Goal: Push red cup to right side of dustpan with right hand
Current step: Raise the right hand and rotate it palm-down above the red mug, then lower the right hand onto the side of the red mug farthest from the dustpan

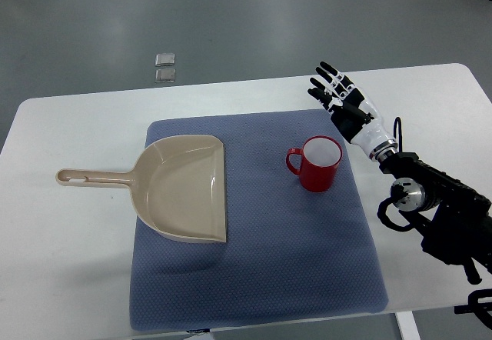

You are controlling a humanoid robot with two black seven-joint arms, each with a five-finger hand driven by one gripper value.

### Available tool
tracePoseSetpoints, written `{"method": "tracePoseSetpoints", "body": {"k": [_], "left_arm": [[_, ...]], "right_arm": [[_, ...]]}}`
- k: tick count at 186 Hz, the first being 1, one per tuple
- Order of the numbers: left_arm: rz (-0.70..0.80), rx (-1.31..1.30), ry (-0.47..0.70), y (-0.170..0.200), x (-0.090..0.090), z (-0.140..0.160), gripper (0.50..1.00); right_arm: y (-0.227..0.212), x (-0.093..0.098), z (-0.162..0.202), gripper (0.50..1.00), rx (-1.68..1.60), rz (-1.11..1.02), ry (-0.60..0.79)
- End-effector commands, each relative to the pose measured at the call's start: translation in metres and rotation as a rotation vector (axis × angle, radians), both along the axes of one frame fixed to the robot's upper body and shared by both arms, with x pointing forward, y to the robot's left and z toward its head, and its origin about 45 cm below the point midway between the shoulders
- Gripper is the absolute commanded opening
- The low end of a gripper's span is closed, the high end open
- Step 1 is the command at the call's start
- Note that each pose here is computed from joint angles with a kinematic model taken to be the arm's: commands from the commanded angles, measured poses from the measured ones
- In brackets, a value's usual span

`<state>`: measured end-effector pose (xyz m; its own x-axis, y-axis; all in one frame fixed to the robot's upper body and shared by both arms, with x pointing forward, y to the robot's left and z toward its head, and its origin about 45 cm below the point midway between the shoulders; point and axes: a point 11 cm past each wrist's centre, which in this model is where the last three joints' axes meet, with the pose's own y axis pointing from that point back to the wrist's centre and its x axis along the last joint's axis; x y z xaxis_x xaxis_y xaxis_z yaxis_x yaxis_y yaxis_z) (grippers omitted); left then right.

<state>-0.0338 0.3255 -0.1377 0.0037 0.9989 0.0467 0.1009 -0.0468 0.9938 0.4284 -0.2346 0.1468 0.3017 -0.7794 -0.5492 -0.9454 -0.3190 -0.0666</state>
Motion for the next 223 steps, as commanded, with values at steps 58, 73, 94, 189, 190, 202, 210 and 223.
{"method": "tracePoseSetpoints", "body": {"k": [58,73,94,189,190,202,210,223], "left_arm": [[0.0,0.0,0.0,0.0,0.0,0.0,1.0],[0.001,-0.002,0.0,-0.001,0.0,0.0,1.0],[0.001,-0.005,0.0,-0.002,0.0,0.0,1.0],[0.0,-0.009,0.0,-0.003,0.0,0.0,1.0],[0.0,-0.009,0.0,-0.003,0.0,0.0,1.0],[-0.002,-0.011,0.0,-0.004,0.0,0.0,1.0],[-0.002,-0.009,0.002,-0.003,0.0,0.0,1.0],[-0.002,-0.011,0.001,-0.004,0.0,0.0,1.0]], "right_arm": [[0.002,-0.003,0.003,0.936,0.017,0.057,-0.019],[0.007,-0.006,0.005,0.936,-0.003,0.12,-0.035],[-0.006,-0.01,0.008,0.936,-0.12,0.195,-0.059],[-0.082,-0.03,0.042,0.936,-0.453,0.344,-0.148],[-0.082,-0.03,0.042,0.936,-0.453,0.344,-0.148],[-0.084,-0.04,0.038,0.936,-0.485,0.378,-0.142],[-0.082,-0.045,0.034,0.936,-0.507,0.402,-0.141],[-0.082,-0.051,0.028,0.936,-0.54,0.428,-0.141]]}}
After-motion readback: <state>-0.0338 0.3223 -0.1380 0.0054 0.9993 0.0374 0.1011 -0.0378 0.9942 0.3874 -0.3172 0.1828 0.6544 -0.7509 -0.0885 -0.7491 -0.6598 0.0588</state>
